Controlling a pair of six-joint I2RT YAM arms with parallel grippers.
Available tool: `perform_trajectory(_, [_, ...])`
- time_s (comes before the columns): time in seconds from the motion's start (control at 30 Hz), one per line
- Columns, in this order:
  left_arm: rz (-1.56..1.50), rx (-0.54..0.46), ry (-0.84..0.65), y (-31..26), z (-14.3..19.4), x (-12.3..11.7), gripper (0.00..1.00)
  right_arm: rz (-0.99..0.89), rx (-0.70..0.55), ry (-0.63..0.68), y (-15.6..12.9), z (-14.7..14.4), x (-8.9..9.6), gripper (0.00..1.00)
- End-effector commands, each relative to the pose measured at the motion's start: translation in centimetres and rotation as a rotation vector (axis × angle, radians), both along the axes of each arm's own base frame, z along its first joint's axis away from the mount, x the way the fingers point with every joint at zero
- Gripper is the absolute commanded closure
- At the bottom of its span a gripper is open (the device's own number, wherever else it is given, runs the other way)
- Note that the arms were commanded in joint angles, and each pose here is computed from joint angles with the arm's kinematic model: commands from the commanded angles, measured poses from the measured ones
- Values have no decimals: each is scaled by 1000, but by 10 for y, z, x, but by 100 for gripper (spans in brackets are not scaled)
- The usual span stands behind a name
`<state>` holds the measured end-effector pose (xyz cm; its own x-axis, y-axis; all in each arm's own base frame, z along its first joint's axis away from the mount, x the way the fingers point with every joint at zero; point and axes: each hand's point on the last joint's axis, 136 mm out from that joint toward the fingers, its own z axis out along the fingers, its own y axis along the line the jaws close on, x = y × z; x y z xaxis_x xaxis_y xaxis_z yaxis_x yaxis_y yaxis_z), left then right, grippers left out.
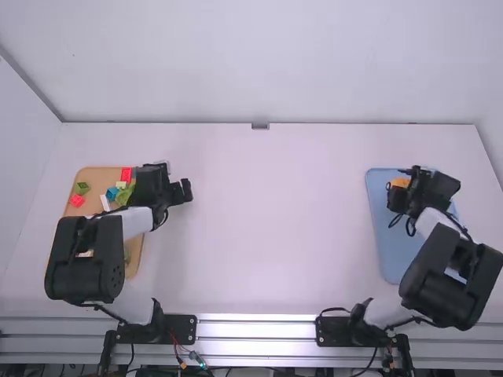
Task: Assemble lego blocks to make yellow taxi
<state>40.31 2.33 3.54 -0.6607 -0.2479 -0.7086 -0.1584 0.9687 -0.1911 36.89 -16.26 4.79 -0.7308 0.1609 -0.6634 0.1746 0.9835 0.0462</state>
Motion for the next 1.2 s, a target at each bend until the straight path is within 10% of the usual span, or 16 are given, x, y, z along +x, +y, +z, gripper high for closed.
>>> perform_trajectory(0.0, [-52,-39,-8,-13,4,-1,1,-139,44,62,-19,-20,-13,58])
perform_trajectory(0.2, [-49,-42,-10,-13,5,-1,1,-230,54,147,-37,-47,-32,50])
perform_trajectory(0.33, [-55,-35,-10,-15,16,-7,1,-225,26,187,-30,-52,-34,2])
perform_trajectory(0.7, [-109,33,-106,-18,85,-30,0,-264,-80,289,-3,-5,-29,2])
perform_trajectory(1.17, [-104,79,-424,-23,214,-101,1,23,-152,-22,111,123,-13,2])
